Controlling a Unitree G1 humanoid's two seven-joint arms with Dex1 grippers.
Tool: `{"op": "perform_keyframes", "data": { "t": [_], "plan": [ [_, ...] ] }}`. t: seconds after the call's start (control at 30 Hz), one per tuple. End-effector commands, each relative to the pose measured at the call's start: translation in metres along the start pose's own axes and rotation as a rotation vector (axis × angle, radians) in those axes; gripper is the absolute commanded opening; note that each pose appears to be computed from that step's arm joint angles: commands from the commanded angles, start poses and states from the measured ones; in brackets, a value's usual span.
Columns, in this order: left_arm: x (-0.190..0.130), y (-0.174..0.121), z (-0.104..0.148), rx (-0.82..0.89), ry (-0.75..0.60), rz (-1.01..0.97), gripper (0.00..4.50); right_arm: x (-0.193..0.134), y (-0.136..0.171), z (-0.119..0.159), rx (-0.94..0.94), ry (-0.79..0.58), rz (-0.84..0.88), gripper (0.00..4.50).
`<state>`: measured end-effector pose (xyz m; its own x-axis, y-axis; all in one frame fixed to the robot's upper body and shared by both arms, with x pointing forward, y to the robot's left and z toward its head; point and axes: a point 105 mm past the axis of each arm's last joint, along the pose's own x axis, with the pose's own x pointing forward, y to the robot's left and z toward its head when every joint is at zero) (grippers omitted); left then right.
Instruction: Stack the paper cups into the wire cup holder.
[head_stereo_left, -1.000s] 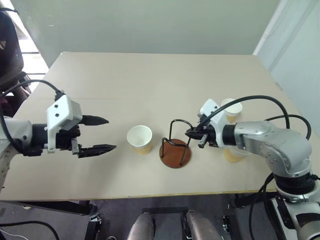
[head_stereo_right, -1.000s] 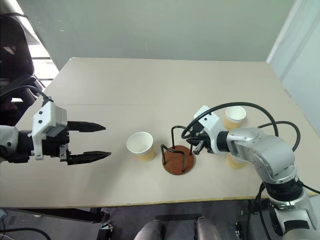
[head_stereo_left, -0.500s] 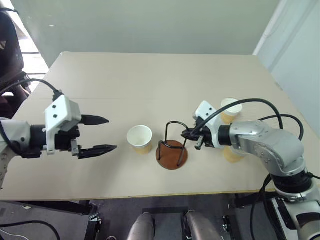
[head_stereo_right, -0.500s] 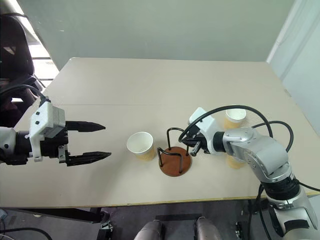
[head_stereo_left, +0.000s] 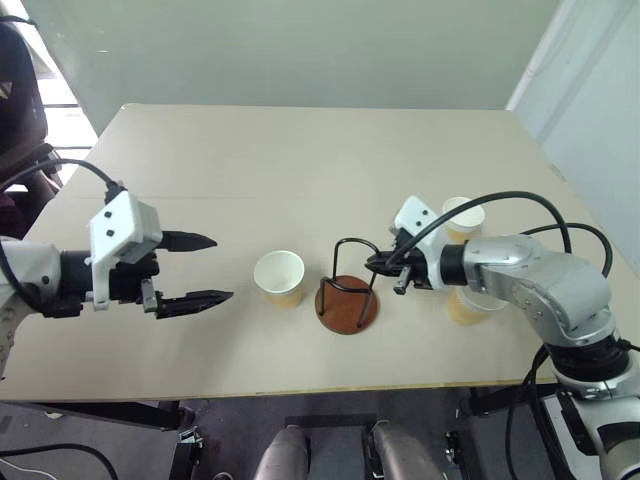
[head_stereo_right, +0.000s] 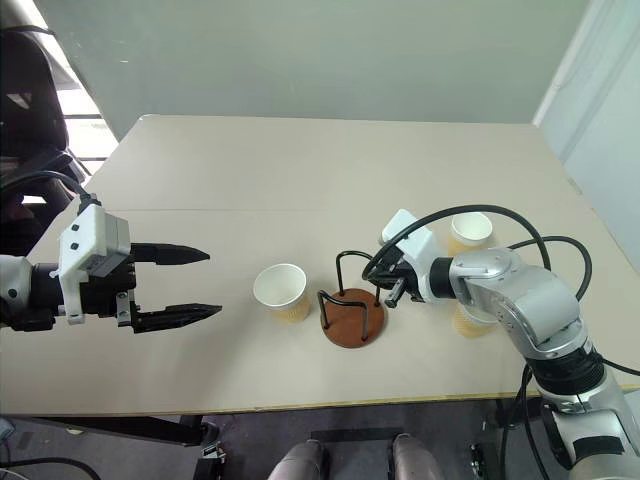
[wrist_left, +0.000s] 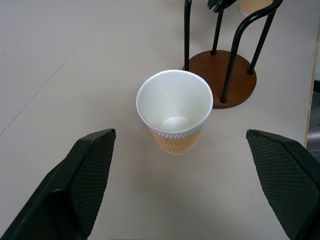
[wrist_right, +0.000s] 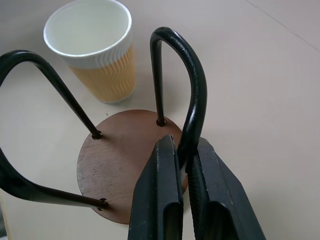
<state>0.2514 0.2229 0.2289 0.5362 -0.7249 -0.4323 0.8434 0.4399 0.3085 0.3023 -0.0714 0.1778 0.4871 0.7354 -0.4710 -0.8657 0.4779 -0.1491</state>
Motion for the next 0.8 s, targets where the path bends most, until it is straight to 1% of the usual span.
{"op": "perform_keyframes", "data": {
  "t": [0.03,0.8],
  "plan": [
    [-0.004,0.0,0.01,0.039,-0.018,0.018,4.5,-0.001,0.002,0.01,-0.045,-0.029,0.008,0.05],
    [-0.006,0.003,0.008,0.029,-0.016,0.041,4.5,-0.001,-0.012,0.005,-0.057,-0.005,-0.002,0.05]
  ]
}}
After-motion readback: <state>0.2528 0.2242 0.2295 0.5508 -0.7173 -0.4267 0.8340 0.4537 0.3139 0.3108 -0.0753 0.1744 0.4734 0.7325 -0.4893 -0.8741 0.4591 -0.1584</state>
